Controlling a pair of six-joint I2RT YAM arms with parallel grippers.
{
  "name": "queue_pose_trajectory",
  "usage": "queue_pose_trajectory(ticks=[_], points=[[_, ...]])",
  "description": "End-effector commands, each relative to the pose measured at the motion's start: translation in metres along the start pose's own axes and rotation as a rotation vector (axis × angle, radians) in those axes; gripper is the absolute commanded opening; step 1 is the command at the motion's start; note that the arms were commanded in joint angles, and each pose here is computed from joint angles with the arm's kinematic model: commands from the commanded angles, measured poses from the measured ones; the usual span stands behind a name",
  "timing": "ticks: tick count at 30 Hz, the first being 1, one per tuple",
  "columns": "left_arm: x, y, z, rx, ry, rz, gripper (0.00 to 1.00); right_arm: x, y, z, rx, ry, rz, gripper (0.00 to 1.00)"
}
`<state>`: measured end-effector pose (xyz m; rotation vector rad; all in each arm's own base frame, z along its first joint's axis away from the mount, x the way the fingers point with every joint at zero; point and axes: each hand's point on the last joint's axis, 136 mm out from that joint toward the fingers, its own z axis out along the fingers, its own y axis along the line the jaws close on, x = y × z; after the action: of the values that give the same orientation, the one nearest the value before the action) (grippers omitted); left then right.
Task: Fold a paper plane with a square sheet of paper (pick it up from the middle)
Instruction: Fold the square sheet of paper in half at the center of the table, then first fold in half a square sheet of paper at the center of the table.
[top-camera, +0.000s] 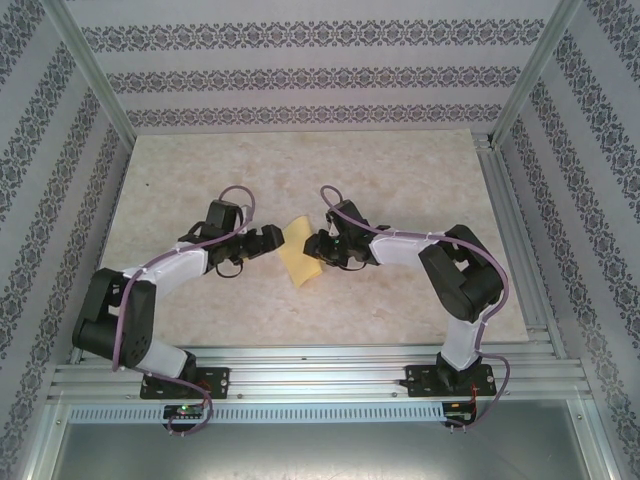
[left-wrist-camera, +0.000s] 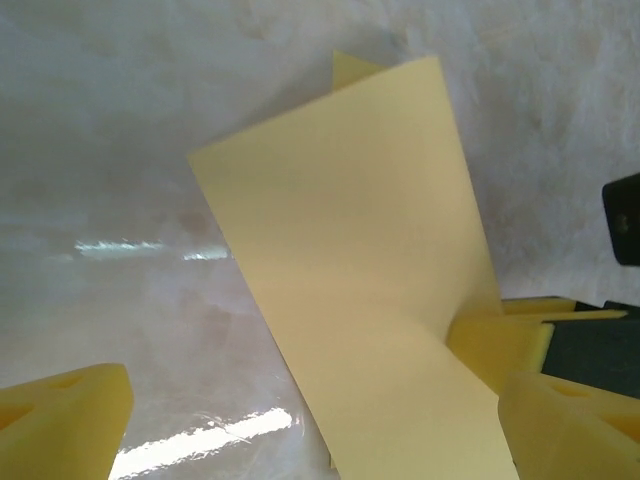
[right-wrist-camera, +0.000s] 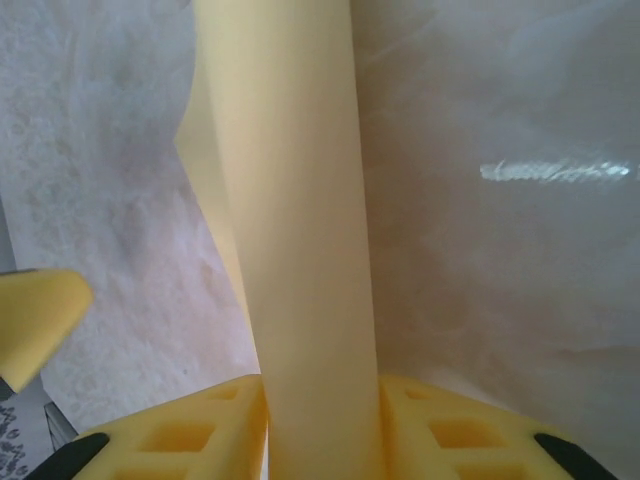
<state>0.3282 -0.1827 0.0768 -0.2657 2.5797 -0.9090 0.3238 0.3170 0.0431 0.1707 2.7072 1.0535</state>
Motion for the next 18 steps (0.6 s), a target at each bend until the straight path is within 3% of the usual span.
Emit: queue_pose_trajectory(ticks=[1, 4, 9, 18], points=[[0.000, -0.016, 0.013, 0.044, 0.002, -0.009, 0.93, -0.005, -0.017, 0.000, 0.056, -0.032, 0.019, 0.40], [0.006, -0.017, 0.023, 0.034, 0.023, -0.008, 0.87, -0.004, -0.021, -0.002, 0.073, -0.033, 0.013, 0.43], [0.012, -0.021, 0.037, 0.025, 0.052, 0.008, 0.68, -0.003, -0.024, -0.007, 0.104, -0.034, -0.007, 0.43], [0.014, -0.027, 0.058, -0.014, 0.098, 0.068, 0.48, -0.008, -0.014, -0.021, 0.102, -0.055, -0.042, 0.51]])
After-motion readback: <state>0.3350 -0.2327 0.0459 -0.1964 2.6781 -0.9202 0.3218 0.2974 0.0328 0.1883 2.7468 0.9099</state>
